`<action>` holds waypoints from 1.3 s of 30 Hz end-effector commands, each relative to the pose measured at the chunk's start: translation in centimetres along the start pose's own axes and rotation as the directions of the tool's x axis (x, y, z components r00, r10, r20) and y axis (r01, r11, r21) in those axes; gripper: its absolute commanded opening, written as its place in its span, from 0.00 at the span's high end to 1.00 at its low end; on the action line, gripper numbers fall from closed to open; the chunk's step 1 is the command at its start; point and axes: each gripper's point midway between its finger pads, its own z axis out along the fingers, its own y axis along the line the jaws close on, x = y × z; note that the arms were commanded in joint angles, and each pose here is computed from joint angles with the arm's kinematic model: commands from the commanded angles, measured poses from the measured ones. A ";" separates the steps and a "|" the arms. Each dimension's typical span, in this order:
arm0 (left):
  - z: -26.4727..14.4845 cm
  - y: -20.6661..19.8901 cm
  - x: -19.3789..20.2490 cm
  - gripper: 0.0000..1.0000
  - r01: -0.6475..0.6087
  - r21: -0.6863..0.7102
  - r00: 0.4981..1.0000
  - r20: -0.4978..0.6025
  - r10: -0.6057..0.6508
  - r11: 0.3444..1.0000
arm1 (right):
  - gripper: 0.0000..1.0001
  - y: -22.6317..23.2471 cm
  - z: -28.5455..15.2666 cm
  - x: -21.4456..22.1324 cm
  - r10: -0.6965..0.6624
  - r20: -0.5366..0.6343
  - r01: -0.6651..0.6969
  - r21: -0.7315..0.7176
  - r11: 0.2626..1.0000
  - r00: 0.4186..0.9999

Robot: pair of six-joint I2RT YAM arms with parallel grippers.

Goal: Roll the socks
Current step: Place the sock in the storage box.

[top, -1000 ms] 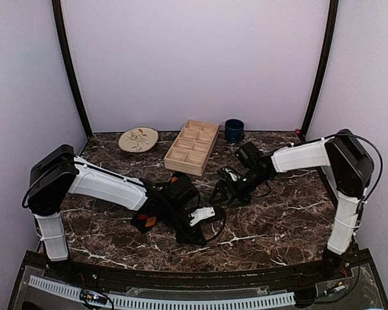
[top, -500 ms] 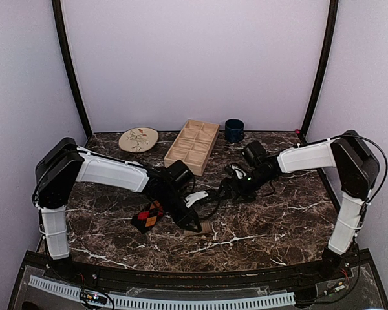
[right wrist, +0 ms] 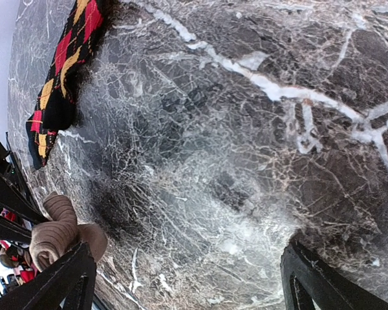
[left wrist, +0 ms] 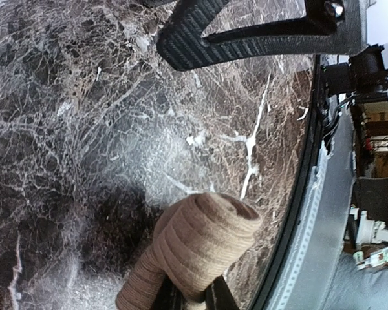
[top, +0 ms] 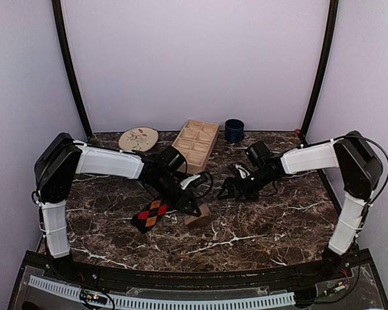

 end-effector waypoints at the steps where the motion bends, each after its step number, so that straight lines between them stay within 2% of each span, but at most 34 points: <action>1: -2.3 -2.1 -2.1 1.00 0.007 0.080 0.997 0.071 -0.012 0.997 | 0.02 -6.4 0.6 4.4 0.149 -0.103 -0.124 0.218 0.968 0.984; 7: -6.1 -1.2 -5.6 1.00 0.029 0.044 0.976 0.215 -0.038 0.999 | 0.02 -6.7 0.1 3.6 0.147 -0.072 -0.127 0.226 0.966 0.987; 12: -11.5 2.0 -10.0 1.00 0.065 -0.165 0.928 0.372 0.001 0.984 | 0.02 -6.8 -0.1 3.1 0.147 -0.054 -0.130 0.233 0.964 0.988; 19: -19.4 7.2 -15.7 1.00 0.144 -0.495 0.838 0.522 0.161 0.857 | 0.03 -6.6 -0.7 1.9 0.134 -0.018 -0.126 0.242 0.962 0.991; 23: -22.5 10.0 -17.9 1.00 0.157 -0.653 0.821 0.503 0.270 0.741 | 0.03 -6.3 -1.1 0.7 0.113 0.013 -0.113 0.250 0.962 0.993; 25: -22.9 11.6 -18.7 1.00 0.143 -0.705 0.828 0.470 0.306 0.695 | 0.03 -6.0 -1.3 0.0 0.104 0.029 -0.108 0.251 0.962 0.994; 27: -23.3 12.6 -19.4 1.00 0.145 -0.714 0.823 0.471 0.317 0.685 | 0.03 -5.7 -1.5 -0.9 0.094 0.047 -0.102 0.246 0.964 0.994; 30: -23.8 14.2 -20.0 1.00 0.166 -0.696 0.803 0.506 0.314 0.698 | 0.03 -5.4 -1.8 -1.9 0.073 0.071 -0.088 0.250 0.964 0.995; 39: -21.3 16.1 -20.5 1.00 0.143 -0.675 0.766 0.538 0.351 0.723 | 0.03 -4.6 -2.1 -4.4 0.030 0.112 -0.058 0.251 0.966 0.993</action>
